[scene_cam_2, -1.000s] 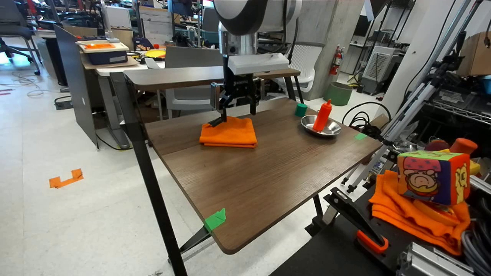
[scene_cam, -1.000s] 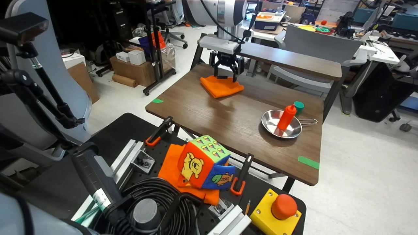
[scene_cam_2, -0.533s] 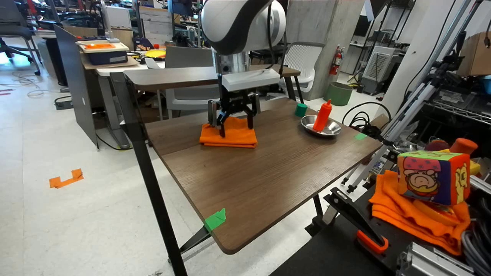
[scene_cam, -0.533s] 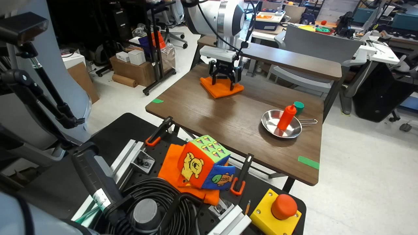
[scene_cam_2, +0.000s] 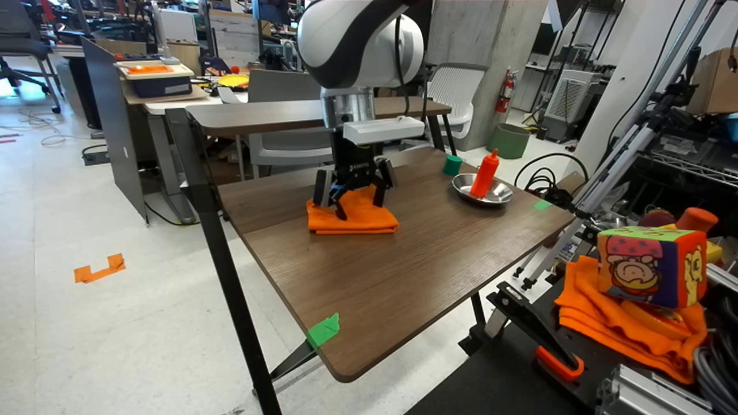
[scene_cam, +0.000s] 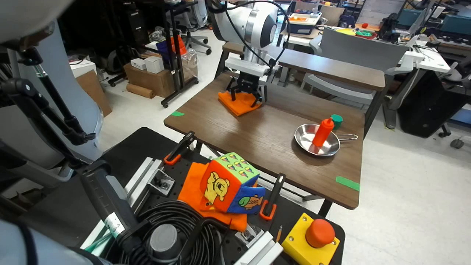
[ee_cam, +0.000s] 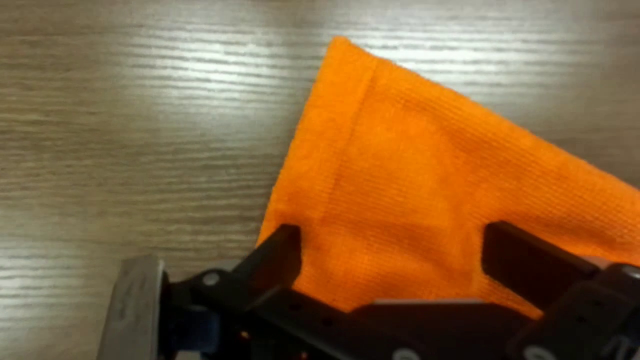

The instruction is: Slide the orange towel forward

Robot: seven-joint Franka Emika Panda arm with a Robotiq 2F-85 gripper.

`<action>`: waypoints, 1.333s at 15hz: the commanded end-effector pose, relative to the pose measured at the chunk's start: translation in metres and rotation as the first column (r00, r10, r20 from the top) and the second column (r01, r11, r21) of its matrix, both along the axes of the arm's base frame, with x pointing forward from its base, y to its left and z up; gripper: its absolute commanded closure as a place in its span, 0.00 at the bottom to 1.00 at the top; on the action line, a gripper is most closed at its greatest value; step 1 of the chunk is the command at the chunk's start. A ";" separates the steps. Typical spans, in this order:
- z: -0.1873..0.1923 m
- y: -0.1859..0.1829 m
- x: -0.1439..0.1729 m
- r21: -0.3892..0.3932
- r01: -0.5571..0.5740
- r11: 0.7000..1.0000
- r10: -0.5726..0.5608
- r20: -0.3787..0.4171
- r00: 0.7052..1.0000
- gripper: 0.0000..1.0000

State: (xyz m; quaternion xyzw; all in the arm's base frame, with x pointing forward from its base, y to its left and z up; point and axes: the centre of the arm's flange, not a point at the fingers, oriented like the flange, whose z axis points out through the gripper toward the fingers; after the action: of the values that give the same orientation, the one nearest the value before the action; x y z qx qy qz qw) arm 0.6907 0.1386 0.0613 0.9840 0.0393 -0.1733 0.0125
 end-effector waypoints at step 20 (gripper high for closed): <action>0.062 0.006 -0.144 -0.219 -0.166 0.962 0.180 0.045 0.983 0.00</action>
State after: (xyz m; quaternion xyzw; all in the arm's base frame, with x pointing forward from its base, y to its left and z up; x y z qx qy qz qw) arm 0.5702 0.1465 0.0721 0.9660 0.1100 -0.1814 0.1475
